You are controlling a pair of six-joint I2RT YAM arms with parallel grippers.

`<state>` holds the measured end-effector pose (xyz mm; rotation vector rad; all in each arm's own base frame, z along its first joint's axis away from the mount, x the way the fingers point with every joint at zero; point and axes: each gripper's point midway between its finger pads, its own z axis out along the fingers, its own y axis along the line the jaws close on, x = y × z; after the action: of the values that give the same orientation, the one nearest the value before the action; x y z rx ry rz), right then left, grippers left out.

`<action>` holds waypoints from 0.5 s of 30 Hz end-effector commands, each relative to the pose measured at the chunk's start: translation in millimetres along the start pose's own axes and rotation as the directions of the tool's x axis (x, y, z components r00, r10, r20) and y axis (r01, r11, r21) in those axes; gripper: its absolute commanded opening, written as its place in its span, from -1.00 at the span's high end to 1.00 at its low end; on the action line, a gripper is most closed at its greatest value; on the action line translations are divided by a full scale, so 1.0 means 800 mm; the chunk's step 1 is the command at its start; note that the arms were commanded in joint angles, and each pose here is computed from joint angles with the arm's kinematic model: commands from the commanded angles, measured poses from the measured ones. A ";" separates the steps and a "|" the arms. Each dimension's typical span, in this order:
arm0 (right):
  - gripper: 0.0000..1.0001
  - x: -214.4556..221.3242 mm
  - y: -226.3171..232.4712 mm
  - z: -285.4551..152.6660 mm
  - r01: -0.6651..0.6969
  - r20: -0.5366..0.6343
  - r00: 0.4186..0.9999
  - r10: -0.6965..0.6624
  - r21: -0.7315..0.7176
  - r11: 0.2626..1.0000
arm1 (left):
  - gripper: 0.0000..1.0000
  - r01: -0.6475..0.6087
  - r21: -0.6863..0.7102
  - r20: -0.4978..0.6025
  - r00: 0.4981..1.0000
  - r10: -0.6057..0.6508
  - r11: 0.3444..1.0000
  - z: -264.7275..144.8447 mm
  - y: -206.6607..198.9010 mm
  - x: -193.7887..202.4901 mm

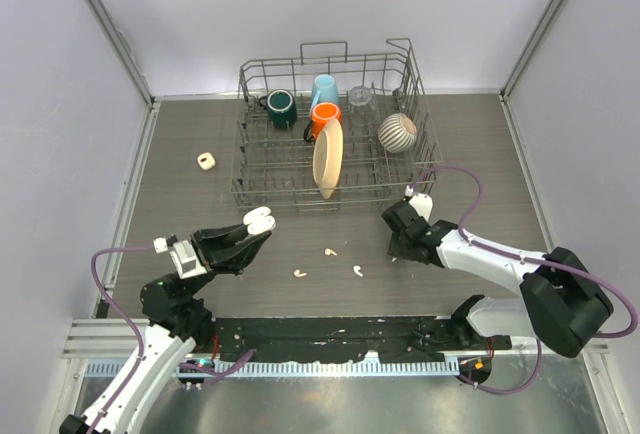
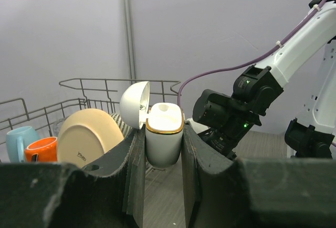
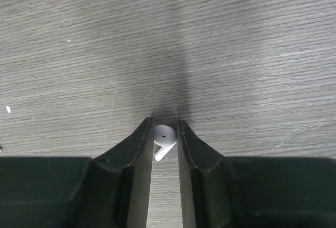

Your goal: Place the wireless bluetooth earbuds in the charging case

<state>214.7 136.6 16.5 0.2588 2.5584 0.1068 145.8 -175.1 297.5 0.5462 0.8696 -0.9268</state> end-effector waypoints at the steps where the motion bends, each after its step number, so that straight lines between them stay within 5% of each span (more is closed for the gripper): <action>1: 0.55 0.012 -0.009 0.003 0.002 -0.031 1.000 -0.001 0.051 0.999 | 1.00 -0.018 0.011 -0.001 1.000 0.018 1.000 0.000 -0.001 0.000; 7: 0.77 0.000 0.002 -0.007 0.019 0.003 1.000 -0.019 0.012 1.000 | 1.00 -0.018 0.006 -0.005 1.000 0.018 1.000 -0.001 0.000 0.002; 15: 0.98 -0.059 0.050 -0.070 0.056 0.199 0.980 -0.022 -0.167 0.984 | 1.00 -0.016 -0.041 -0.007 1.000 0.015 0.999 -0.002 0.010 0.003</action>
<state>208.7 148.5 40.2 0.1728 2.5085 0.1691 148.6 -175.9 292.0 0.5449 0.8979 -0.9269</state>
